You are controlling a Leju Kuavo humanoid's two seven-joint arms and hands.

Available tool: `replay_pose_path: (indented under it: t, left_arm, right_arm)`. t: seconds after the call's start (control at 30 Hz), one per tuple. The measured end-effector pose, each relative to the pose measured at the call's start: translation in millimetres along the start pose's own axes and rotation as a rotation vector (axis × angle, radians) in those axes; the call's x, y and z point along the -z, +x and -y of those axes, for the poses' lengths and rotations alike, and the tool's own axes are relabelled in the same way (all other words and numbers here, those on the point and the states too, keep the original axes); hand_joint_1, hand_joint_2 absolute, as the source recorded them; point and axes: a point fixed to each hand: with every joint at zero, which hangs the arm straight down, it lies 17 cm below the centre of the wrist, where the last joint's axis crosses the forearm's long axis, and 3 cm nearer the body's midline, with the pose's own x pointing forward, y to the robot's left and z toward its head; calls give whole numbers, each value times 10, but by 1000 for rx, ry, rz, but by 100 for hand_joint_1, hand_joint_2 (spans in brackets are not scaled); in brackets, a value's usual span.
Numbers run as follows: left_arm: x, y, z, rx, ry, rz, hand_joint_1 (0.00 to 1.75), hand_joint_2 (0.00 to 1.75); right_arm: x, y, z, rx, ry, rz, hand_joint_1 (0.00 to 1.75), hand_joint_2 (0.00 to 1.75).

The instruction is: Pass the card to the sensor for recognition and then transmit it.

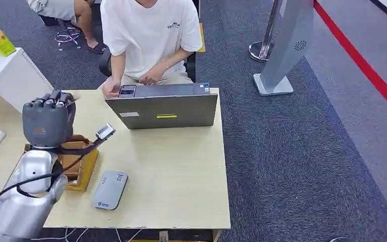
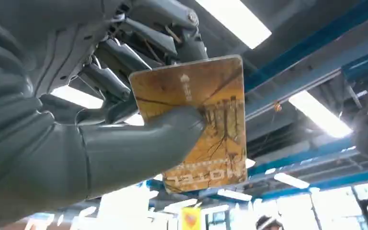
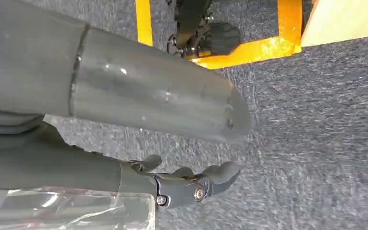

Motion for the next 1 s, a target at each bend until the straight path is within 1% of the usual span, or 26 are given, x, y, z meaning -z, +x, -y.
replay_pose_path:
  t: [0.07,0.13,0.27,0.33,0.43,0.47,0.73,1.0]
  left_arm:
    - [111,-113,85,28,-6,-1,175,175]
    - [178,-265,210,54,-39,-36,175,175]
    - [334,-496,457,100,-104,-57,175,175]
    - [382,-605,570,117,-132,-71,175,175]
    - [420,-673,645,125,-151,-81,175,175]
    - [419,-684,670,125,-157,-84,0,175]
    - [338,-846,850,126,-210,-131,0,175]
    - [266,-851,942,123,-238,-136,0,175]
  right_arm:
    - [6,25,-8,-7,3,4,0,0]
    - [6,33,-17,-16,7,6,0,0]
    - [8,38,-36,-30,14,2,0,0]
    - [7,35,-41,-34,15,0,0,0]
    - [7,37,-47,-37,17,2,0,0]
    - [7,39,-47,-37,17,2,0,0]
    - [5,38,-53,-40,20,3,0,0]
    - [5,35,-53,-40,20,3,0,0]
